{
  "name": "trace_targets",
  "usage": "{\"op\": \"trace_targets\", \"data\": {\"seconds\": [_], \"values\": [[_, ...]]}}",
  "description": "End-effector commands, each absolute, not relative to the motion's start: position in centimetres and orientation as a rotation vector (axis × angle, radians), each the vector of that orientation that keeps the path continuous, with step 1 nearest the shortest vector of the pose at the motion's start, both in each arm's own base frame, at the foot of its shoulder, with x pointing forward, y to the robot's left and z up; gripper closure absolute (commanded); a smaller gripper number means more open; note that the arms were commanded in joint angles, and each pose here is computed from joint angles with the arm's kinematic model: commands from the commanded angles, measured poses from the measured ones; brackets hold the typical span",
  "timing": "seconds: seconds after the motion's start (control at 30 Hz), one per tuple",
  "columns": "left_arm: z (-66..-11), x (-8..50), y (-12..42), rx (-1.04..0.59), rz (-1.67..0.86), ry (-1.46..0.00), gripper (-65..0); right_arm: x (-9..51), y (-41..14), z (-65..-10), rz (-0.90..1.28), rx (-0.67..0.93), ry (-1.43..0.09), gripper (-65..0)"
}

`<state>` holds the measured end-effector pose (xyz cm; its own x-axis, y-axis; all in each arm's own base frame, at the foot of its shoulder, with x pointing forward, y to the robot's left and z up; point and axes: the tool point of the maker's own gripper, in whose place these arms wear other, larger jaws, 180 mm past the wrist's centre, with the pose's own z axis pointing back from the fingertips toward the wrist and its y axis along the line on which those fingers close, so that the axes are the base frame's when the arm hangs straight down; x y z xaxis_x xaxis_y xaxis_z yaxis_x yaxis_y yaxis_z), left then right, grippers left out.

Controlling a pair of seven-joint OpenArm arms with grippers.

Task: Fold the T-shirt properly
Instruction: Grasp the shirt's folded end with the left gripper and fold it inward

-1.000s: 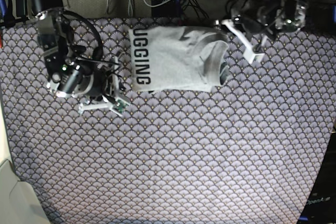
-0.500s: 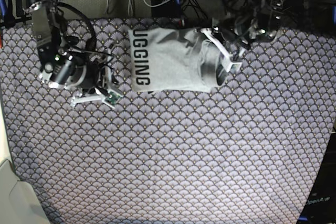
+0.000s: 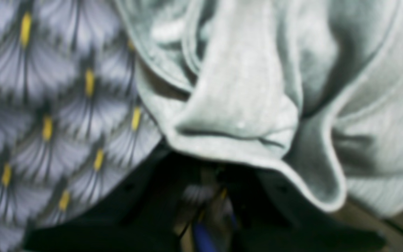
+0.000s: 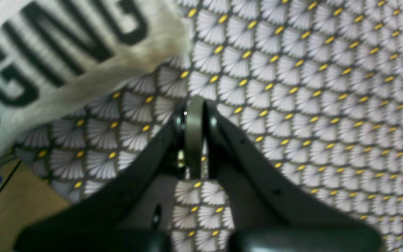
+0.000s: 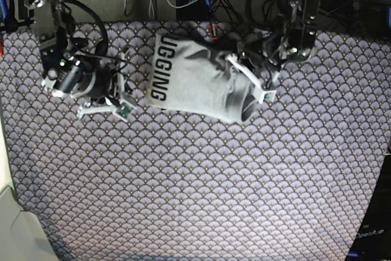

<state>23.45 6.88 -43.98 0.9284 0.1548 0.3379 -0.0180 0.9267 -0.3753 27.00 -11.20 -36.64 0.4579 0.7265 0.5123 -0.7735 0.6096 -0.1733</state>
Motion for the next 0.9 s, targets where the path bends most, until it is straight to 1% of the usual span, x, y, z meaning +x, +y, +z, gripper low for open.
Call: {"op": "trace_targets", "data": {"seconds": [0.0, 0.13, 0.27, 0.57, 0.63, 0.73, 0.87], "values": [[-44.6, 23.5, 7.1, -0.348, 0.097, -0.367, -0.4, 27.8, -11.1, -35.5, 0.93, 0.083, -0.63, 0.0], [-44.0, 26.5, 6.1, -0.372, 0.121, -0.432, -0.4, 27.8, -11.1, -35.6, 0.93, 0.083, -0.629, 0.0], [-43.4, 30.2, 4.0, -0.417, 0.15, -0.485, -0.4, 27.1, -11.5, -36.1, 0.932, 0.082, -0.605, 0.0], [-43.4, 37.6, -0.3, -0.47, 0.202, -0.529, -0.4, 25.3, -12.4, -37.4, 0.936, 0.083, -0.548, 0.0], [-42.5, 39.6, -1.2, -0.48, 0.202, -0.564, -0.4, 24.9, -12.5, -37.6, 0.936, 0.085, -0.54, 0.0], [-41.2, 41.3, -1.8, -0.494, 0.202, -0.589, -0.4, 24.8, -12.8, -37.6, 0.929, 0.082, -0.537, 0.0], [-39.8, 42.1, -1.5, -0.5, 0.195, -0.623, -0.4, 26.0, -15.0, -36.5, 0.857, 0.037, -0.574, 0.0]]}}
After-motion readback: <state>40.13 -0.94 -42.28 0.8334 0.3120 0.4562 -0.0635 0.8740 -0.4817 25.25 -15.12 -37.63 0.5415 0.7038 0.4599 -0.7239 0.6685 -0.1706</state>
